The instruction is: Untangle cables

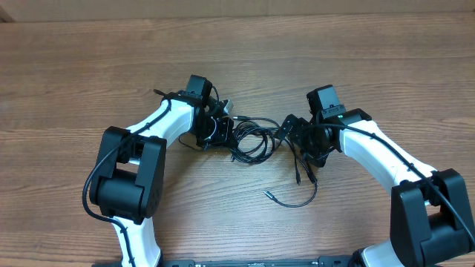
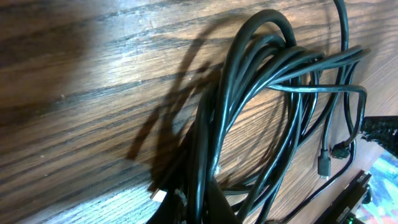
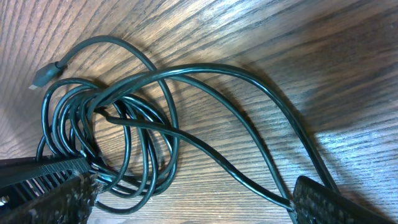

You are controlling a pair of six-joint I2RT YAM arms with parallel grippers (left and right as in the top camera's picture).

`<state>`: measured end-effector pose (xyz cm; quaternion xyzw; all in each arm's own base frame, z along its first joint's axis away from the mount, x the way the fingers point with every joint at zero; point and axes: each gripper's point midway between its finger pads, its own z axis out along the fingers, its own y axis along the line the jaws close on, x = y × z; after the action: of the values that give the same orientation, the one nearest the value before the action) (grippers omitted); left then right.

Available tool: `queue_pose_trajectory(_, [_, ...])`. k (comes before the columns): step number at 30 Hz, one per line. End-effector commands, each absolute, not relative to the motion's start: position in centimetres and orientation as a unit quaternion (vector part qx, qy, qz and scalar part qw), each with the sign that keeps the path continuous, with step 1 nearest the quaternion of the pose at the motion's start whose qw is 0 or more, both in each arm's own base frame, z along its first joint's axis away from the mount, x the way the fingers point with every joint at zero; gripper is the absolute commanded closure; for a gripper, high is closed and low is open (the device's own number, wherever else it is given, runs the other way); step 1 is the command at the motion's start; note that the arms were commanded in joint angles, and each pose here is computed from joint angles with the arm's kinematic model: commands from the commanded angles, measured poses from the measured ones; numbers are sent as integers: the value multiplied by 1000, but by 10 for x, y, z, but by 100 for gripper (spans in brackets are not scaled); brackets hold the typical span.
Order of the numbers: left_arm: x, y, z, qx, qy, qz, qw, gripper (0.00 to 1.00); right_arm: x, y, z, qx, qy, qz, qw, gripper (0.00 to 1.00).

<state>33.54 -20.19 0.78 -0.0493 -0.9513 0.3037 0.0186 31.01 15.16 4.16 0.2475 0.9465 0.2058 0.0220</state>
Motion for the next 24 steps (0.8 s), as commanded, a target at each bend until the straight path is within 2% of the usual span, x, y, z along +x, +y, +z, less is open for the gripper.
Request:
queue_pose_trajectory(1, [331,-196,0,-36,-959,280,25,96,322,152,58,239,945,216,51,0])
queue_pose_trajectory(24, [330,-198,2,-35,-957,287,28,96,322,152,58,239,945,216,51,0])
